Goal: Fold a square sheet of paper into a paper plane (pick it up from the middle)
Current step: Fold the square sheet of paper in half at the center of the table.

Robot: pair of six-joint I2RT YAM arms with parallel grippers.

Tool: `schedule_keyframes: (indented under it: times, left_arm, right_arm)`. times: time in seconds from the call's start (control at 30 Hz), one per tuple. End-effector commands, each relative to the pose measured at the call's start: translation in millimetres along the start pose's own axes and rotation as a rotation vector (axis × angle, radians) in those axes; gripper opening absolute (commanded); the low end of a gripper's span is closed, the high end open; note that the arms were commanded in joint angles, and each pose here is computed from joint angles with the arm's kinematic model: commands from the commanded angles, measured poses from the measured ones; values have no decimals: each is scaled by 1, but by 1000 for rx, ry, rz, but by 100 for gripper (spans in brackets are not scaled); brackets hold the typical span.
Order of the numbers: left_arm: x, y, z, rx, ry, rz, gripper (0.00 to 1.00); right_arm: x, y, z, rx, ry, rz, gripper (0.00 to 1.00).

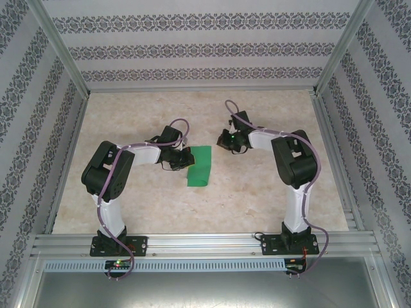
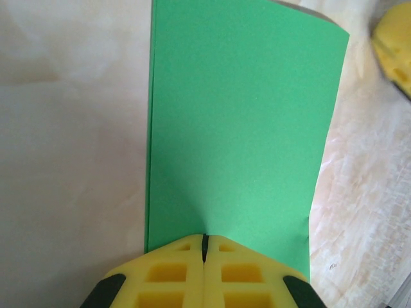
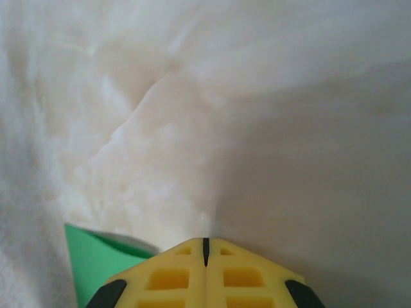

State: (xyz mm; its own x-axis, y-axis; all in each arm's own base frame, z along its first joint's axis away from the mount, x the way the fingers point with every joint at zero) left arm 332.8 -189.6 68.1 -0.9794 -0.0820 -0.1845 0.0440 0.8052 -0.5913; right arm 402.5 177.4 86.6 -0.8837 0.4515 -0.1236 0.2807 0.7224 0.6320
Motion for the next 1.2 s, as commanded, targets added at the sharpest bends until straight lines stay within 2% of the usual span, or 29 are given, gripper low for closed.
schedule_keyframes:
  times: [0.0, 0.17, 0.3, 0.43, 0.67, 1.17]
  left_arm:
    - [80, 84, 21, -416, 287, -150, 0]
    - [79, 84, 22, -411, 280, -148, 0]
    - [78, 84, 22, -409, 277, -145, 0]
    - [78, 84, 23, -407, 276, -143, 0]
    - [78, 84, 24, -400, 273, -150, 0]
    - [80, 87, 27, -407, 280, -163, 0]
  right_arm:
    - [9, 18, -32, -15, -33, -54, 0]
    - [56, 40, -43, -83, 53, -120, 0]
    - [92, 44, -31, -100, 158, -121, 0]
    - [114, 40, -18, -70, 219, -127, 0]
    - [130, 25, -1, -13, 305, -130, 0]
    - [138, 1, 6, 65, 345, -149, 0]
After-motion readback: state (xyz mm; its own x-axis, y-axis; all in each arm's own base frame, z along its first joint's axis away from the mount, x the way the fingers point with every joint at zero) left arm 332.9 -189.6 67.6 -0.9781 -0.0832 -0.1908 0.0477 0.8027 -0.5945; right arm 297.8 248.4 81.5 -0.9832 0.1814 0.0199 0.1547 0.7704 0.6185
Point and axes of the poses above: each hand's point on the last joint's axis, 136 mm out from that joint toward the fingers, its own z axis out along the fingers, its own y axis along the line the jaws close on, x = y × z, the point moved 8 cm from there along -z, back along the fingers, and after that the axes turned 9 degrees about z, right-handed, at the moved point
